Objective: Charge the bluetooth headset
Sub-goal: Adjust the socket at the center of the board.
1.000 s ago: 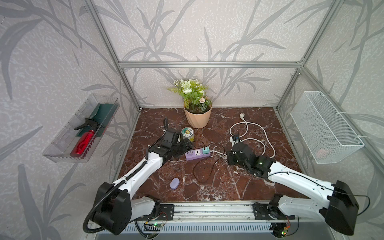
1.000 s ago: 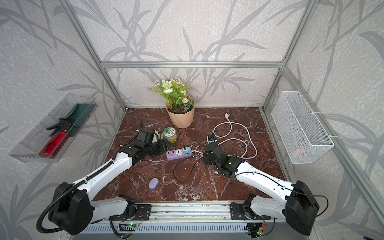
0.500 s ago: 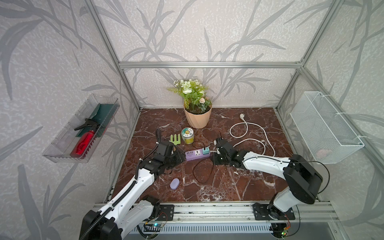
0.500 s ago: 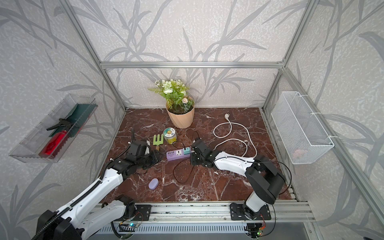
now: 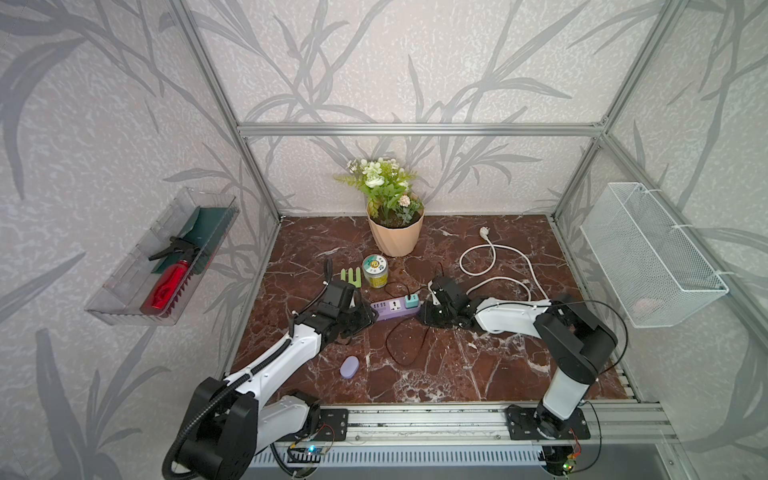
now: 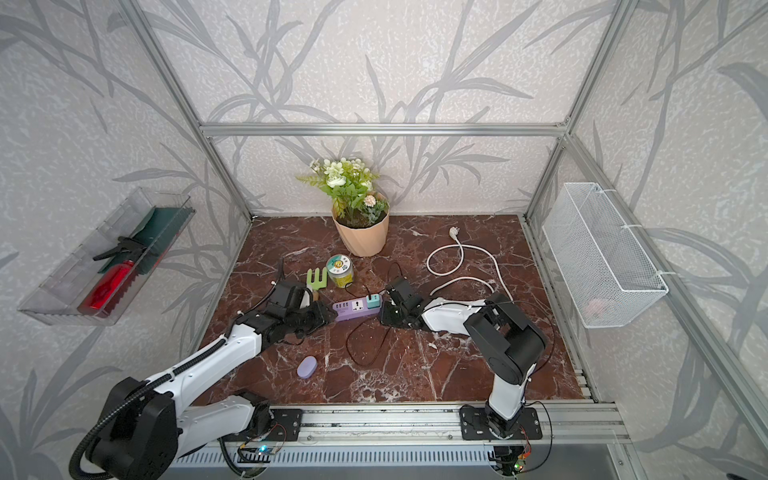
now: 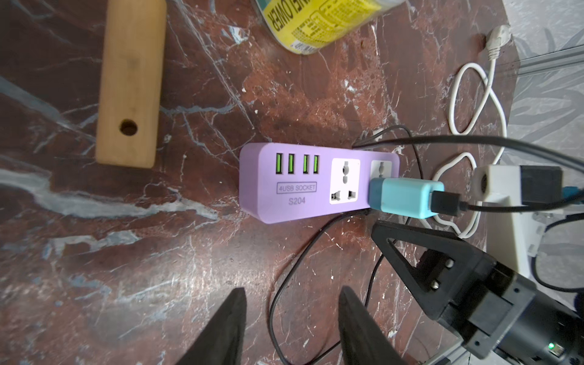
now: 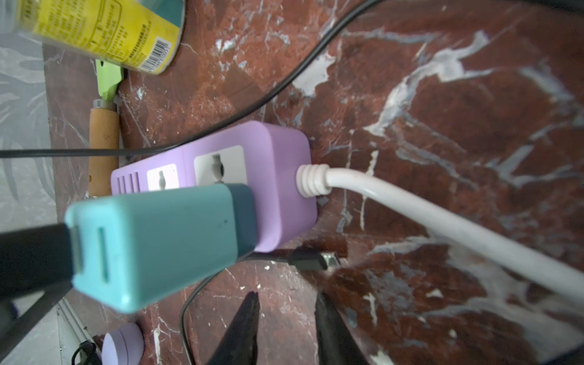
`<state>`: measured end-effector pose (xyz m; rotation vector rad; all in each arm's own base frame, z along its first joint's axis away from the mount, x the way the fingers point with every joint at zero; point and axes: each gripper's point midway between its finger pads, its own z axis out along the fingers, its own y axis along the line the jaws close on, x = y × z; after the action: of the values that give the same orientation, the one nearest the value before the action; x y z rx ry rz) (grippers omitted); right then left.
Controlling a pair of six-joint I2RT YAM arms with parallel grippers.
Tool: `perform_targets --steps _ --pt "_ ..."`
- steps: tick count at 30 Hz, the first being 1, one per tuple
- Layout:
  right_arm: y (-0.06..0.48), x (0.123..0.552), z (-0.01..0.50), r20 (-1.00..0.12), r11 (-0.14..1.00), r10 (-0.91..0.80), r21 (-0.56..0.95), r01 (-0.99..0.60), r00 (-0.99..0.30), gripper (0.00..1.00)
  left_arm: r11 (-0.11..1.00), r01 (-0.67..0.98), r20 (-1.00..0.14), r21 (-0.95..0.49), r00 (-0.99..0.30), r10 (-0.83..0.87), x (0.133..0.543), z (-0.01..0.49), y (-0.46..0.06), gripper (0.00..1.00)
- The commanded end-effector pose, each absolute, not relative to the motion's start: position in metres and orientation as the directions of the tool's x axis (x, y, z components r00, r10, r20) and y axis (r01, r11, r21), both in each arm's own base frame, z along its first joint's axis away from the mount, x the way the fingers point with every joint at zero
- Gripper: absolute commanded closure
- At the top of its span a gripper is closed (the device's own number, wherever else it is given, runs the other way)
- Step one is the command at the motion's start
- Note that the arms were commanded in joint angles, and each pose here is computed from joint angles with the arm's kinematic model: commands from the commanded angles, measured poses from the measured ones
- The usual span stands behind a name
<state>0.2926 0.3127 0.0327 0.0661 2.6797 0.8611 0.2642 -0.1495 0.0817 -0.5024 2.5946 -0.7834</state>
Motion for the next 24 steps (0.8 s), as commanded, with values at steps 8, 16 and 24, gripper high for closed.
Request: perform_targets --steps 8,16,24 --pt "0.306 0.314 0.02 -0.287 0.834 0.198 0.551 0.007 -0.937 0.68 0.787 -0.183 -0.263 -0.589 -0.877 -0.401 0.272 0.07 -0.164 0.69" --pt "0.306 0.322 0.021 -0.3 0.878 0.147 0.478 -0.015 -0.943 0.65 0.796 -0.182 -0.275 -0.577 -0.875 -0.399 0.272 0.068 -0.161 0.68" --pt "0.317 0.324 0.033 -0.397 0.941 0.038 0.324 -0.101 -0.917 0.7 0.8 -0.177 -0.285 -0.573 -0.872 -0.397 0.272 0.068 -0.16 0.68"
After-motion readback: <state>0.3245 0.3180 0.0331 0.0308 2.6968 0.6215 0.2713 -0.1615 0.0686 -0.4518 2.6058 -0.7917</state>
